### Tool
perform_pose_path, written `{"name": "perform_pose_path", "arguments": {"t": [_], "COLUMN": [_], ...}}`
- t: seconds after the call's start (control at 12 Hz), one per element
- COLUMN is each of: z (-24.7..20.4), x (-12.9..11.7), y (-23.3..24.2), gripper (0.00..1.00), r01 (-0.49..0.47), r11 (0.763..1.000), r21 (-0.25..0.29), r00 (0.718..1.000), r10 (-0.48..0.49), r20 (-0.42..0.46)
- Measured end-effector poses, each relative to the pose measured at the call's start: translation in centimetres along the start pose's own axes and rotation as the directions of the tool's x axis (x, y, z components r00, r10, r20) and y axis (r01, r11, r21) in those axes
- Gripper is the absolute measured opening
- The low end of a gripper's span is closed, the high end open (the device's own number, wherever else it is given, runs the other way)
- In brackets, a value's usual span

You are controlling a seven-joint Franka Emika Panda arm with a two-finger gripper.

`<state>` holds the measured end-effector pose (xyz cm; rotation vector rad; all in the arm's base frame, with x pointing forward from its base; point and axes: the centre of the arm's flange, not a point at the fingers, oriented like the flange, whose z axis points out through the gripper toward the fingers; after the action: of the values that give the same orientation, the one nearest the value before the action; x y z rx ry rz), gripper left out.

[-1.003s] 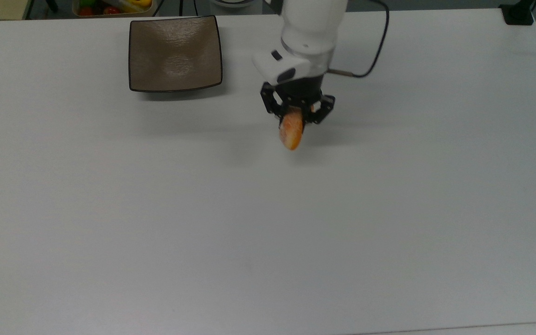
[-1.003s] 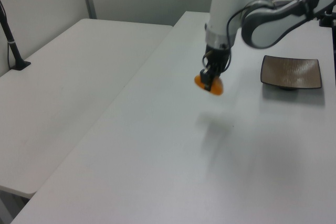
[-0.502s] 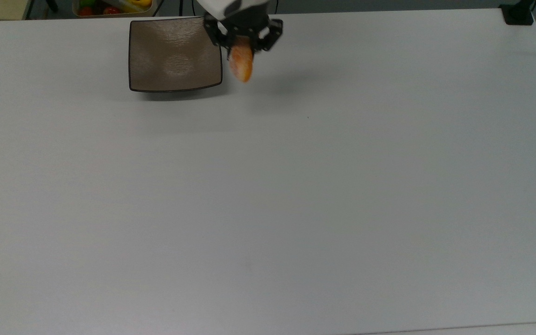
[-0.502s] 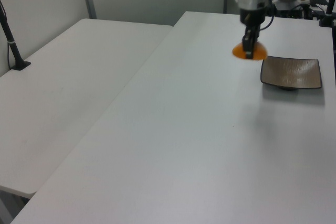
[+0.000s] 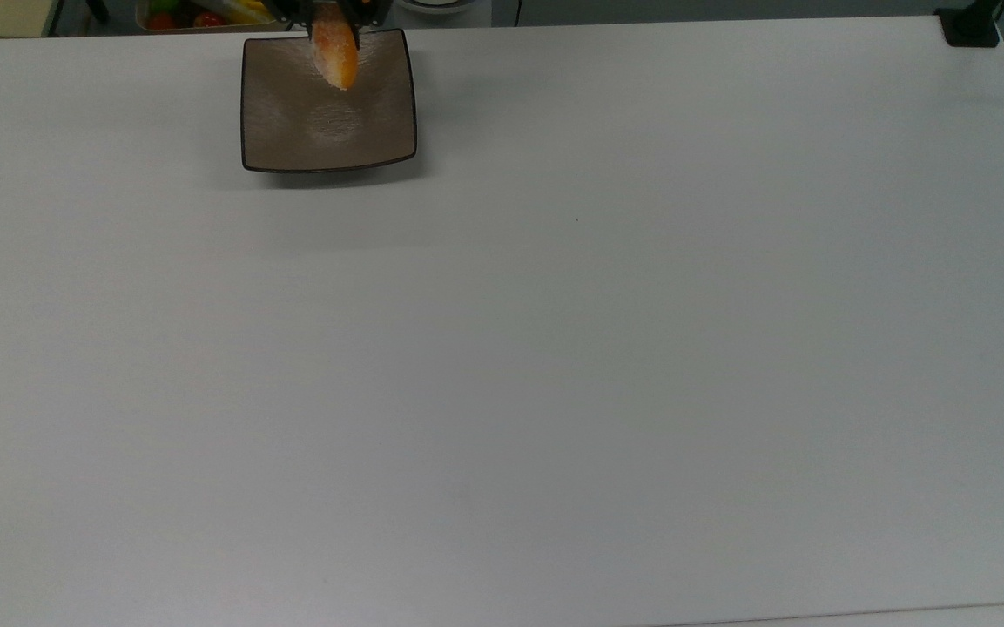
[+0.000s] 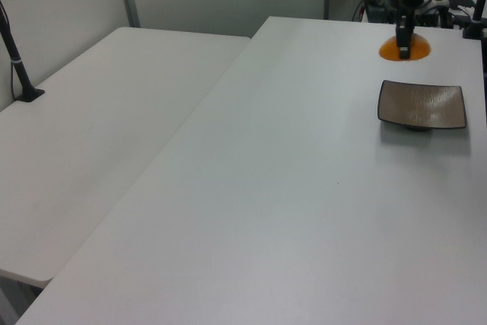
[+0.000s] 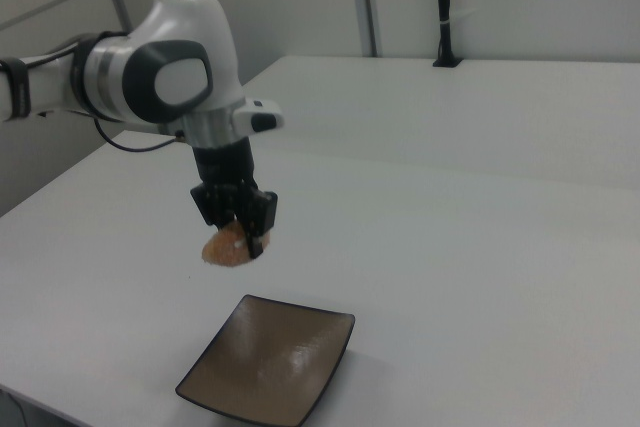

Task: Bread is placed on a ceramic plate
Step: 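Lift the bread roll and carry it toward the brown plate, then lower the bread onto the brown plate and open the gripper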

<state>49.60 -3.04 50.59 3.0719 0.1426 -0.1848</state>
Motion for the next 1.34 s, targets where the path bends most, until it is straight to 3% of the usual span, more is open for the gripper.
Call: {"name": "perform_pose_path", "arguments": {"t": [0.33,0.59,0.92,1.34], "z": [5.8,10.9,13.5,11.5], "x": [-0.9,0.9,1.5,2.2], "y": [2.1,2.6,2.5,2.8], "gripper": [0.41,0.44,0.98,1.0], "r01": [0.015,0.006,0.006,-0.005], "r11": [0.999,1.0,1.0,1.0], "r21": [0.028,0.014,0.009,0.007], "r00": [0.994,0.993,0.988,0.994], "r10": [-0.018,-0.007,-0.007,0.004], "r20": [0.11,0.117,0.156,0.113]}}
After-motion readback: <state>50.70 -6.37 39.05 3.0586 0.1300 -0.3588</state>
